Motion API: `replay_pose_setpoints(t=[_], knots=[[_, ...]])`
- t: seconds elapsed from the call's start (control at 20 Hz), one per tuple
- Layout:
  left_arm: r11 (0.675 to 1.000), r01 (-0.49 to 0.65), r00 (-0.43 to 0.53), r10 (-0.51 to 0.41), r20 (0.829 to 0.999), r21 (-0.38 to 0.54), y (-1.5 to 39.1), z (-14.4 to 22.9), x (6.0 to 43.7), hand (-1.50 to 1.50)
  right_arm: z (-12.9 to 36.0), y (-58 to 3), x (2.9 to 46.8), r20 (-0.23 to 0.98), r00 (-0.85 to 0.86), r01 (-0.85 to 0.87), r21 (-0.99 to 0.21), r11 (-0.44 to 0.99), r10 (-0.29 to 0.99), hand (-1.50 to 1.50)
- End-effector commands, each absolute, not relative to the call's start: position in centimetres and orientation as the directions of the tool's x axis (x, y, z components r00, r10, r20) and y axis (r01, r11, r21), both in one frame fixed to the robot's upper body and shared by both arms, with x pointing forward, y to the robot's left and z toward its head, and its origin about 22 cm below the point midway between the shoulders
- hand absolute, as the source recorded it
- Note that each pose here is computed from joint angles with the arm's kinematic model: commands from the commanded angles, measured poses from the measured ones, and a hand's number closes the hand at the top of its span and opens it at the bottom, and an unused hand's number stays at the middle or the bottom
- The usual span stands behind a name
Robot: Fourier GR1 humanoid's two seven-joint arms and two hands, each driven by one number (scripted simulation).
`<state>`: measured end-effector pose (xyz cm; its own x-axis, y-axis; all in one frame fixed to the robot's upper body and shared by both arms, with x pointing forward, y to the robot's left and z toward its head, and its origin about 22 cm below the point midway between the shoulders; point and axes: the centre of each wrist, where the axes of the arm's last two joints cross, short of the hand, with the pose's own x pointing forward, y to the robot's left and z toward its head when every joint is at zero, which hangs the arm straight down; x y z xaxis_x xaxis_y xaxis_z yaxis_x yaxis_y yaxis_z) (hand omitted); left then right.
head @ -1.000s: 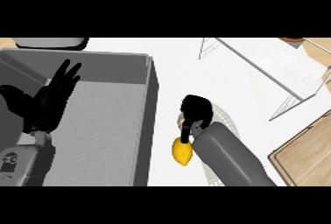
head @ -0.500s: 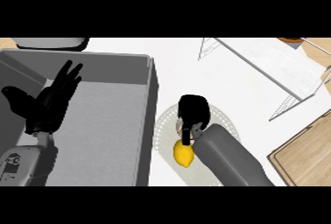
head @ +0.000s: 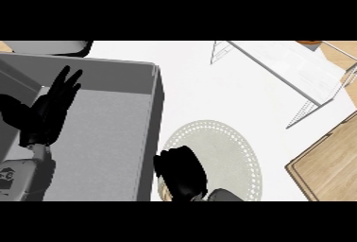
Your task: Pick the cupcake from the placemat and place it in the tiered shelf
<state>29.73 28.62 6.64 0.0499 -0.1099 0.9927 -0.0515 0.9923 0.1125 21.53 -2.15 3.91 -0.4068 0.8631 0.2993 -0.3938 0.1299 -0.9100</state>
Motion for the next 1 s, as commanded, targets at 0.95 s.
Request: replay_pose_setpoints(t=[0.95], knots=[[0.996, -0.004, 0.027, -0.094, 0.995, 0.094, 26.4, 6.0, 29.8, 0.00, 26.3, -13.5, 19.5, 0.633, -0.324, 0.116, -0.711, 0.693, 0.703, 1.50]])
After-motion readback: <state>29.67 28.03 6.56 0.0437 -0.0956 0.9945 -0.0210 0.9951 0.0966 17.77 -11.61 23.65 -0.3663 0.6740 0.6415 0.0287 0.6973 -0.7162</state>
